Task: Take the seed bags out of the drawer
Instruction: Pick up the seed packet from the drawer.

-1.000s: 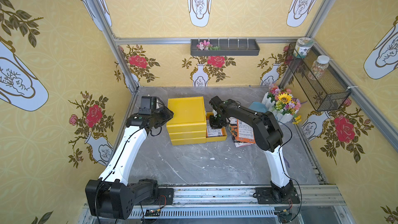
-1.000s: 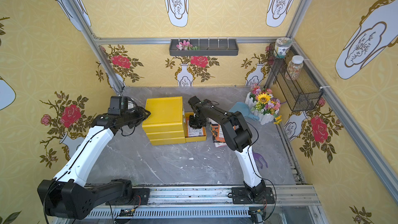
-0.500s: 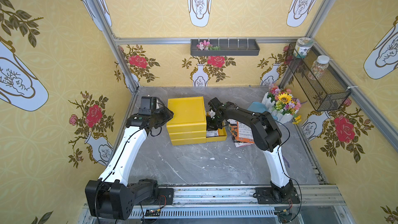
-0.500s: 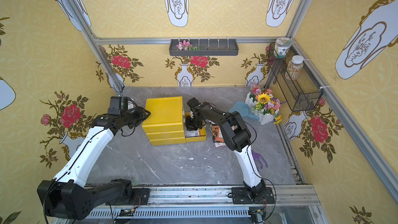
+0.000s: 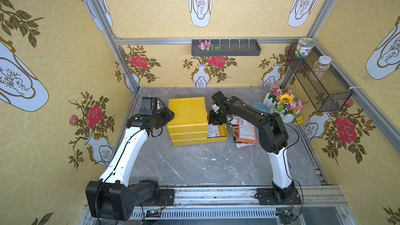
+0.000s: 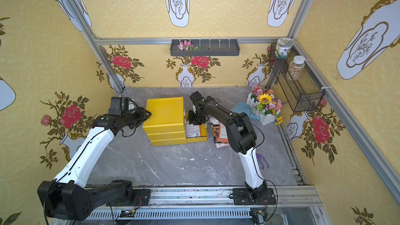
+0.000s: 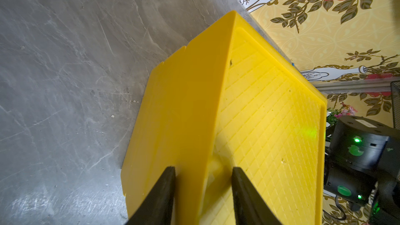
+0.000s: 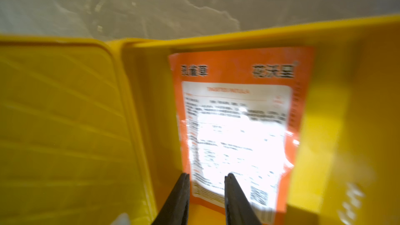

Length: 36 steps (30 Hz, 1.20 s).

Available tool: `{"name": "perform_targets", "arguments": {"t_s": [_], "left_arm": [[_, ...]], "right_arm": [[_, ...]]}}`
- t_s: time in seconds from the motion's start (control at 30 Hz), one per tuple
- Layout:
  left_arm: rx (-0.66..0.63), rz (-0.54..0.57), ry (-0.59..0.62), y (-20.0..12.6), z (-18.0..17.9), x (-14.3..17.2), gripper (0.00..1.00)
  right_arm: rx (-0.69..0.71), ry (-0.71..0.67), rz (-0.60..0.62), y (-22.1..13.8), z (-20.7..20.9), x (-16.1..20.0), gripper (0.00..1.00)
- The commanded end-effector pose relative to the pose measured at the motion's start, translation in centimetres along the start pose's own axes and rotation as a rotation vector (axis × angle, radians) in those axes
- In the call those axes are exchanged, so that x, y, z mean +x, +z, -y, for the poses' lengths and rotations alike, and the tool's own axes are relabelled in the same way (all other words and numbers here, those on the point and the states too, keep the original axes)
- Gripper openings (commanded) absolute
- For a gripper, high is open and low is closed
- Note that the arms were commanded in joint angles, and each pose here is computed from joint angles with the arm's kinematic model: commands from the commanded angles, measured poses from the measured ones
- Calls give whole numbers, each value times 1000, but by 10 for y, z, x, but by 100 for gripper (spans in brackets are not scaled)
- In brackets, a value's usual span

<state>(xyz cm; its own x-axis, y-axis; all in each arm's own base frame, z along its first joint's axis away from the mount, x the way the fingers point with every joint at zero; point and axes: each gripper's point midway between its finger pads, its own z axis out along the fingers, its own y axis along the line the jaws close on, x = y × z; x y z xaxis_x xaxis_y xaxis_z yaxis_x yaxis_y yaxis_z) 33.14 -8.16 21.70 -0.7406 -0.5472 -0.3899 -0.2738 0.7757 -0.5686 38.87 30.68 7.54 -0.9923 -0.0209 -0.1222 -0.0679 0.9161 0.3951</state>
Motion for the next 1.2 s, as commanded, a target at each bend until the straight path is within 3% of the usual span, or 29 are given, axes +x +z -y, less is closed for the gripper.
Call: {"name": "perform_targets", "arguments": {"t_s": [0.0,0.17,0.4,0.67,0.9,1.17], "left_arm": [[-21,-73,-14,3,-7,16,47],[-14,-73,-14,2,-6,16,47],[-14,-73,-14,1,-7,18,47],[-17,-72,-8,-1,-6,16,47],[-19,-74,-6,-2,-6,17,47],[-20,-71,-5,-3,-6,17,47]], "right_arm": [[152,-47,-8,1,23,5,30],[181,-50,-39,17,29,10,21],[179,-43,-80,36,31,18,17],[-10,-26,-121,51,0,26,17],[-97,22,-93,33,-6,18,24],[45,-30,-49,6,12,10,34]]}}
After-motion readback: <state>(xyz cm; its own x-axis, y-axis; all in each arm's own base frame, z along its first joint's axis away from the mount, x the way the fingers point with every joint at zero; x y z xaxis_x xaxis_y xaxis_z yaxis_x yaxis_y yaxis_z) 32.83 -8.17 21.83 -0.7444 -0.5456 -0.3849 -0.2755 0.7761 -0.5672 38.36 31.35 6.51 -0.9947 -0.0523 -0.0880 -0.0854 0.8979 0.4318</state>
